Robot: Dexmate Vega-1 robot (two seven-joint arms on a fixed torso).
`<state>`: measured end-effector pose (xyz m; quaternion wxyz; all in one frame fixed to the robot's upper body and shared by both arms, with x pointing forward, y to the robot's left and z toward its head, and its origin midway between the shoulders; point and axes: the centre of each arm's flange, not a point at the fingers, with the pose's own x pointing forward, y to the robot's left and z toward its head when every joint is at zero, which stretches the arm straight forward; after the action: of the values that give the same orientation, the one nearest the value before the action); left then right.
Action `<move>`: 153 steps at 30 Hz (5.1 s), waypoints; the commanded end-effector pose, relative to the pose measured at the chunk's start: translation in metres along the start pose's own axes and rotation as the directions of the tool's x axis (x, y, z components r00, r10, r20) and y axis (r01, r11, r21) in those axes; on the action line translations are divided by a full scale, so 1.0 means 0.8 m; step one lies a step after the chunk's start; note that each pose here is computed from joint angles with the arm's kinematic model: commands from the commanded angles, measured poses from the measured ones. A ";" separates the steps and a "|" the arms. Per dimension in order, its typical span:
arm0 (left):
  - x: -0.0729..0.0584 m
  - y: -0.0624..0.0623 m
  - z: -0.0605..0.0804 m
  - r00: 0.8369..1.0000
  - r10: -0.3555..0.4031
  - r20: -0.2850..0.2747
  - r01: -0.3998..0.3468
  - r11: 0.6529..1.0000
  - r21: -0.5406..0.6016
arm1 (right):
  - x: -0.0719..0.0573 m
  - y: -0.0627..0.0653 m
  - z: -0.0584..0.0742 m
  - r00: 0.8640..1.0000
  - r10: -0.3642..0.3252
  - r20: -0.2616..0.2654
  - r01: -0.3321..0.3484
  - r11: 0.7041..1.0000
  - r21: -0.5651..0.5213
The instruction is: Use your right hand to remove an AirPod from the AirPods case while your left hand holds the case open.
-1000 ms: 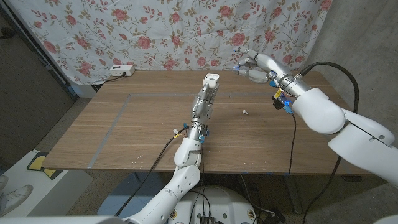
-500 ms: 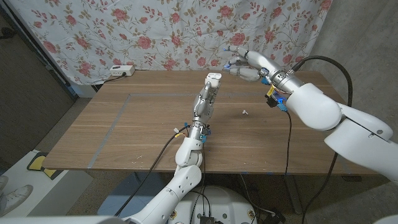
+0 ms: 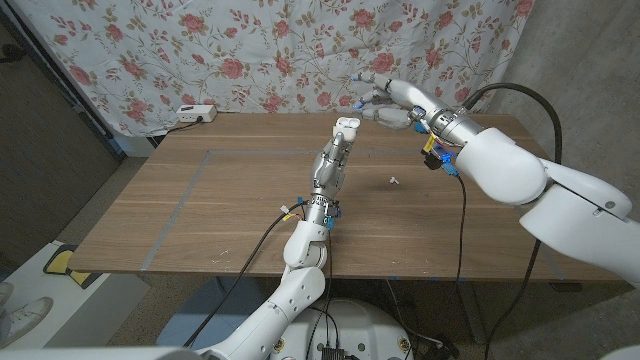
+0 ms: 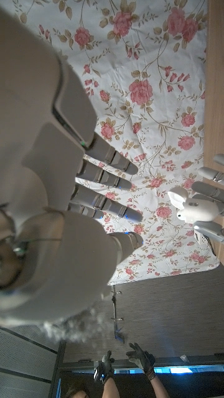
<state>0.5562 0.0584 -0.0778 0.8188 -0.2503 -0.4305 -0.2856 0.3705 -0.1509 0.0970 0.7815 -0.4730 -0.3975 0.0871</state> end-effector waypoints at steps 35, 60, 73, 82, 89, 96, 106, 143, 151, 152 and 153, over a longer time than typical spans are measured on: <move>0.000 -0.011 0.000 1.000 -0.030 -0.002 0.030 0.999 0.033 | 0.030 0.007 0.027 0.996 0.088 -0.030 -0.092 0.976 -0.196; 0.001 -0.014 0.008 1.000 -0.011 0.019 0.010 0.998 0.062 | 0.039 0.011 0.019 0.989 0.131 -0.073 -0.144 0.967 -0.212; -0.001 -0.014 0.013 1.000 0.005 0.025 -0.008 0.993 0.117 | 0.041 0.012 0.018 0.986 0.140 -0.091 -0.157 0.961 -0.226; -0.002 -0.015 0.019 1.000 0.006 0.029 -0.011 0.984 0.175 | 0.040 0.015 0.021 0.986 0.141 -0.095 -0.161 0.951 -0.264; -0.003 -0.015 0.019 0.999 0.020 0.027 -0.024 0.988 0.151 | 0.039 0.015 0.025 0.985 0.142 -0.093 -0.163 0.944 -0.287; -0.005 -0.015 0.020 0.999 0.027 0.026 -0.032 0.985 0.172 | 0.039 0.017 0.028 0.985 0.146 -0.095 -0.169 0.933 -0.316; -0.004 -0.018 0.022 1.000 0.010 0.021 -0.014 0.981 0.195 | 0.038 0.019 0.031 0.983 0.153 -0.097 -0.178 0.926 -0.333; -0.006 -0.029 0.032 0.999 0.007 0.048 -0.020 0.963 0.270 | 0.030 0.020 0.043 0.988 0.131 -0.086 -0.154 0.912 -0.380; -0.006 -0.029 0.032 0.999 -0.001 0.044 -0.011 0.961 0.277 | 0.030 0.020 0.043 0.988 0.128 -0.089 -0.153 0.908 -0.389; -0.006 -0.029 0.031 0.999 0.001 0.045 -0.013 0.963 0.270 | 0.030 0.020 0.043 0.988 0.128 -0.089 -0.152 0.907 -0.392; -0.006 -0.029 0.031 0.999 -0.004 0.043 -0.008 0.963 0.271 | 0.030 0.020 0.043 0.988 0.127 -0.088 -0.151 0.907 -0.394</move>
<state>0.5253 0.0604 -0.0659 0.8366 -0.1513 -0.4791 -0.2183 0.3661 -0.1068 0.1062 0.6716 -0.6518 -0.3489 0.0482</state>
